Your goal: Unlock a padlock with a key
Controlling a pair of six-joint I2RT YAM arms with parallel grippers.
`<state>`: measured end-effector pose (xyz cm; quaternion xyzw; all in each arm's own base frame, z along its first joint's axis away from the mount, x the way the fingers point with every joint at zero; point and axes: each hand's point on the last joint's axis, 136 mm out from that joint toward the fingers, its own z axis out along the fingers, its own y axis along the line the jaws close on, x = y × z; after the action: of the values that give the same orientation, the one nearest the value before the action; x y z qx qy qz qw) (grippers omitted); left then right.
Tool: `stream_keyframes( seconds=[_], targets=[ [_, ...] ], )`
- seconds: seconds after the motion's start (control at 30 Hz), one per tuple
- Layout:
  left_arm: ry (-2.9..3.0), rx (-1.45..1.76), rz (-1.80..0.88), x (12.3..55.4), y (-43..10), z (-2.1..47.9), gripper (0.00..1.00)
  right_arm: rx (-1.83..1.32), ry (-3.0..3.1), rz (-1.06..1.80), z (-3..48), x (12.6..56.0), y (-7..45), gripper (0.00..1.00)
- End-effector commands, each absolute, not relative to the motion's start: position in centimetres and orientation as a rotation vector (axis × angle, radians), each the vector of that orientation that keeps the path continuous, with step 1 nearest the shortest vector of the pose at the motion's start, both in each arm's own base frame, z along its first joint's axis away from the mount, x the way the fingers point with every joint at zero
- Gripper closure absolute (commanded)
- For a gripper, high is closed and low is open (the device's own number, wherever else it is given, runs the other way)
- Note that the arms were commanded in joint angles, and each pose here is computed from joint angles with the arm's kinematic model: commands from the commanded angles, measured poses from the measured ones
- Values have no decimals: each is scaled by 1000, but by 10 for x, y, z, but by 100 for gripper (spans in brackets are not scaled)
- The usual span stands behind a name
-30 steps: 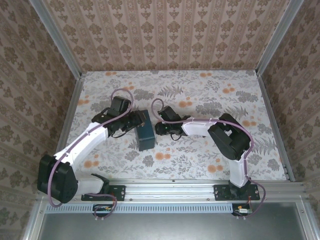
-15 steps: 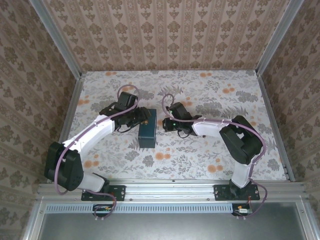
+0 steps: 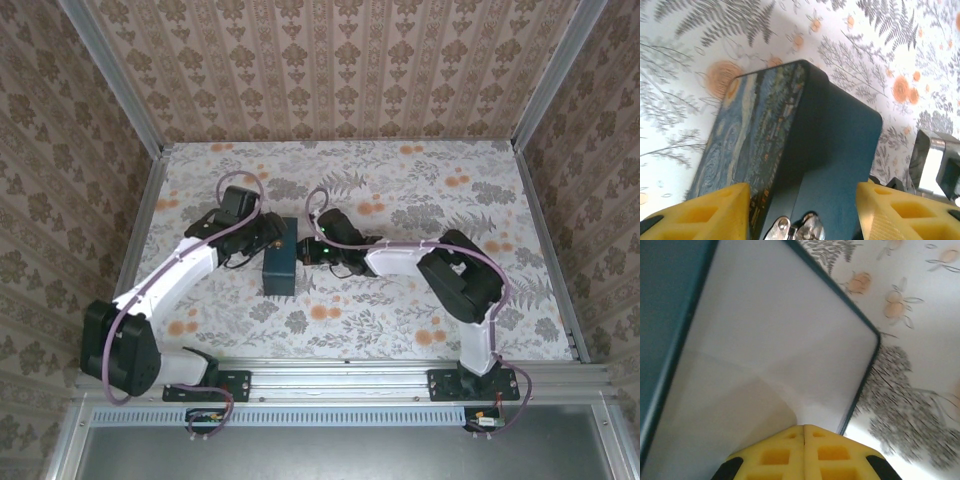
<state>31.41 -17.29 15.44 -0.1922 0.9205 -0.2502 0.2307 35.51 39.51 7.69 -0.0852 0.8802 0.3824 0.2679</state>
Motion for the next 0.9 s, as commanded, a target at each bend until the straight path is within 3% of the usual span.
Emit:
stream_keyframes(
  seconds=[0.0,0.13,0.3,0.47,0.53,0.6,0.63,0.67,0.87],
  targets=[
    [2491,-495,-831,305,-187,176,43,-321,2393,1114,69,335,440,94],
    [2478,-482,-787,302,-180,182,43,-329,2435,1023,58,342,439,94],
    [2527,-488,-797,305,-187,161,43,-349,2527,684,41,347,383,92],
    [2517,-471,-822,311,-191,159,43,-317,2515,615,51,346,335,87],
    [2492,-439,-791,322,-176,173,42,-327,2489,604,63,344,317,78],
    [2516,-361,-664,331,-155,177,39,-327,2467,561,76,347,290,58],
    [2523,-303,-597,335,-146,178,27,-319,2457,541,82,350,275,38],
    [2523,-251,-488,339,-134,177,3,-310,2439,508,91,353,256,3],
    [2186,10,-13,358,-65,187,0,-176,2269,225,156,364,120,0]
  ],
)
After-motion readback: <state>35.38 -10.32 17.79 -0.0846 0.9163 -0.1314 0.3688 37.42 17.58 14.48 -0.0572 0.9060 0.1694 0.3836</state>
